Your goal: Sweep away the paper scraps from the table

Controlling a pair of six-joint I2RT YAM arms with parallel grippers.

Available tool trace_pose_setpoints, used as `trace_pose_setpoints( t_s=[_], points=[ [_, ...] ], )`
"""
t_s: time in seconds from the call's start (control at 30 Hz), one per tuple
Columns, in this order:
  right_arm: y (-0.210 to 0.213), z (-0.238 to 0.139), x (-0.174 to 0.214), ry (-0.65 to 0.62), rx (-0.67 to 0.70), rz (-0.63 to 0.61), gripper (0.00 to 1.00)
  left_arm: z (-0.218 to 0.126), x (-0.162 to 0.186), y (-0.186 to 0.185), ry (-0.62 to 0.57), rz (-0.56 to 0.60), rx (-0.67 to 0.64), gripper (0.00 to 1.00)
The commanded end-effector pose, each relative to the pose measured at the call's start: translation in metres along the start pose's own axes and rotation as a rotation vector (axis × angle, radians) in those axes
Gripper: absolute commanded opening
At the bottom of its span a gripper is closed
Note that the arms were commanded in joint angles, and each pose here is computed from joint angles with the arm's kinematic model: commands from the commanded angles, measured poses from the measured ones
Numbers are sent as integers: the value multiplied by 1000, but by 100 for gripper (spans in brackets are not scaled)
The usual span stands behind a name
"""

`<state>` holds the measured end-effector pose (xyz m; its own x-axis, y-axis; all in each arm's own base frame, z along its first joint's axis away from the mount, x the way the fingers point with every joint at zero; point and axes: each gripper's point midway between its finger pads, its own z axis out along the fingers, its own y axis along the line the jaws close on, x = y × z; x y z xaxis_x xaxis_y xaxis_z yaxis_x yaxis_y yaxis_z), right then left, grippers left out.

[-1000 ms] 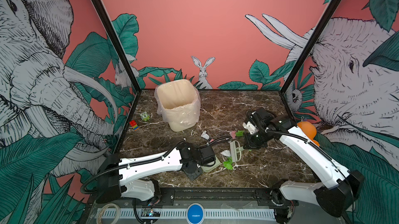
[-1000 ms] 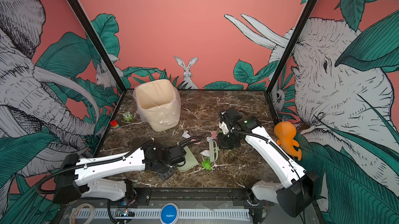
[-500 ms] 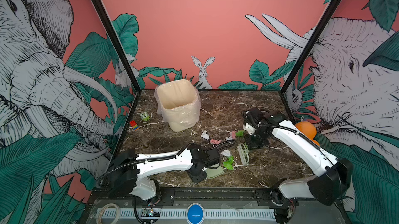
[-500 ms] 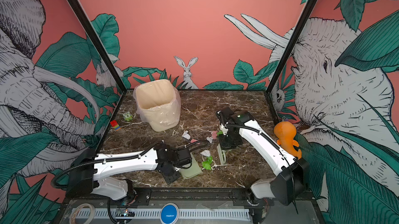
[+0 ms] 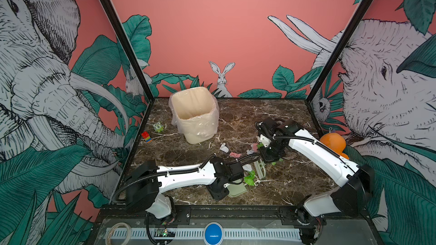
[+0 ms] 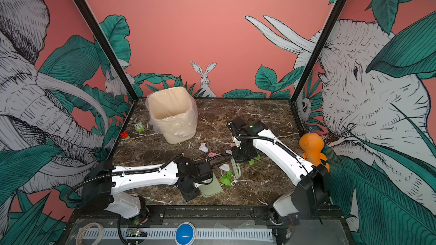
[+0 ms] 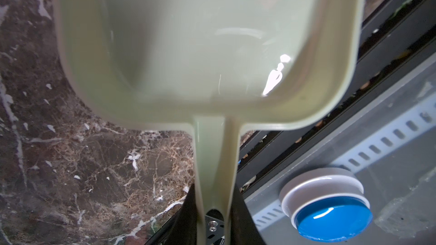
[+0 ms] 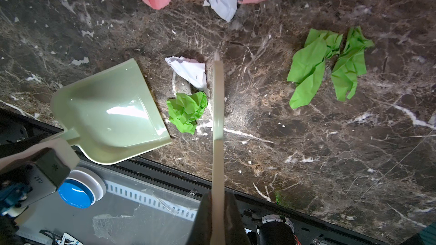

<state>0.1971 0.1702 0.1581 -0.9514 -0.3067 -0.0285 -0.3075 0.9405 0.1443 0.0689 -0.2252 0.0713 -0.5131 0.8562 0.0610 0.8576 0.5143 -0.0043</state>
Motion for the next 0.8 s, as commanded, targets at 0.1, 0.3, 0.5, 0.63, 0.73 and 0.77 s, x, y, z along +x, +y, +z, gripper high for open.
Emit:
trace_pose_setpoints(
  t_s=[0.1, 0.3, 0.5, 0.63, 0.73, 0.77],
  points=[
    [-3, 5, -4, 15, 29, 3, 0, -4, -10, -2, -20, 26, -5, 0],
    [7, 12, -4, 31, -12, -11, 0, -1, -13, -1, -17, 21, -10, 0],
    [14, 22, 5, 70, -33, -24, 0, 3, -15, 0, -15, 16, -19, 0],
    [26, 26, 9, 76, -67, -34, 0, 3, -14, 1, -16, 14, -23, 0],
    [36, 27, 11, 64, -102, -40, 0, 4, -12, 1, -13, 15, -22, 0],
    [39, 26, 11, 53, -114, -39, 0, 4, -11, 1, -13, 14, -21, 0]
  ],
)
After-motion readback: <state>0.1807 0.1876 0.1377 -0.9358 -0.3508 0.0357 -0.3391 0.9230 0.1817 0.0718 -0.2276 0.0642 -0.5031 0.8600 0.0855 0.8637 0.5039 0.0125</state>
